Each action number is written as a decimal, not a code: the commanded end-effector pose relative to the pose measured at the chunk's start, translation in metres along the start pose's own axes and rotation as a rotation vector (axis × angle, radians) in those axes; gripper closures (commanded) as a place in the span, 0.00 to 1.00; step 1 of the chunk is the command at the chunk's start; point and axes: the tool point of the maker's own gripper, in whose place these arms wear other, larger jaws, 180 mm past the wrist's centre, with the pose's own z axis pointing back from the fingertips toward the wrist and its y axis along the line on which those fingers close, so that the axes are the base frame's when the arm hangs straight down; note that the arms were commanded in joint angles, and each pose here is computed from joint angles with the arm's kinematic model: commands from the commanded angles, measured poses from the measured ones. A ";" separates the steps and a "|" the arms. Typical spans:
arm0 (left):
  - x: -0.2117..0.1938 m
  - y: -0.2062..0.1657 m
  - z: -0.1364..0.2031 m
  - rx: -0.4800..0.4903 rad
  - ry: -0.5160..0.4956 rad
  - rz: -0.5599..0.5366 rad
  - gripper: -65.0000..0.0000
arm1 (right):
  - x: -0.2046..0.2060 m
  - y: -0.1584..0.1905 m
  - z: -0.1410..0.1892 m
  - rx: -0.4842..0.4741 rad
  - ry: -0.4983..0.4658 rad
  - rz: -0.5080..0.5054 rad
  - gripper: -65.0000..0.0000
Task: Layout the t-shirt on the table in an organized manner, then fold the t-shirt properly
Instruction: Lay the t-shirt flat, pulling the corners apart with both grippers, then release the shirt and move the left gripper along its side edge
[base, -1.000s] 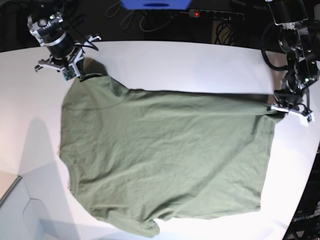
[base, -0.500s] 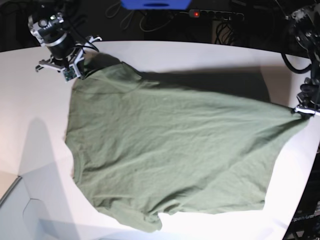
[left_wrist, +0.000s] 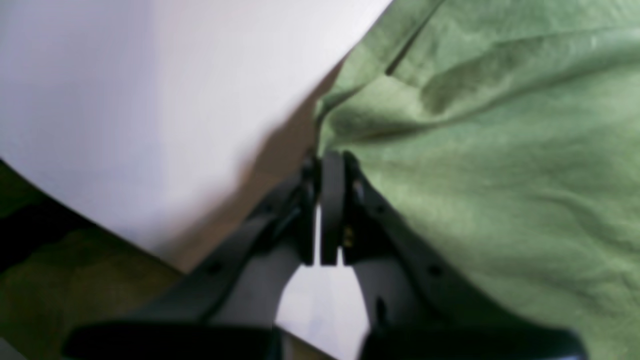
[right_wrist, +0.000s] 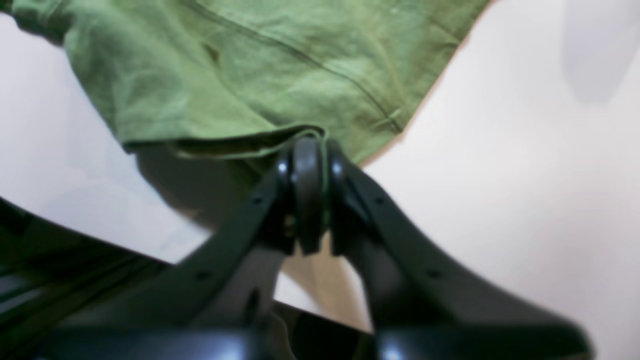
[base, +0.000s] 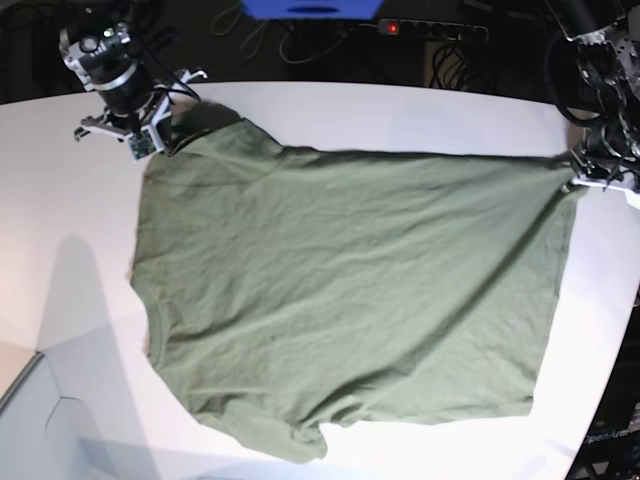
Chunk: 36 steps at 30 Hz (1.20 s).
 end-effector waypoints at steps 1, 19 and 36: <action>0.017 -0.001 0.006 -0.002 -0.038 -0.004 0.99 | 0.008 -0.003 0.003 -0.006 -0.032 0.007 0.86; 0.040 -0.005 0.027 -0.014 -0.126 -0.017 0.85 | 0.016 -0.058 0.013 -0.172 -0.083 -0.087 0.50; 0.116 -0.072 0.039 -0.194 -0.312 0.131 0.85 | 0.028 -0.043 -0.035 -0.080 -0.098 -0.125 0.50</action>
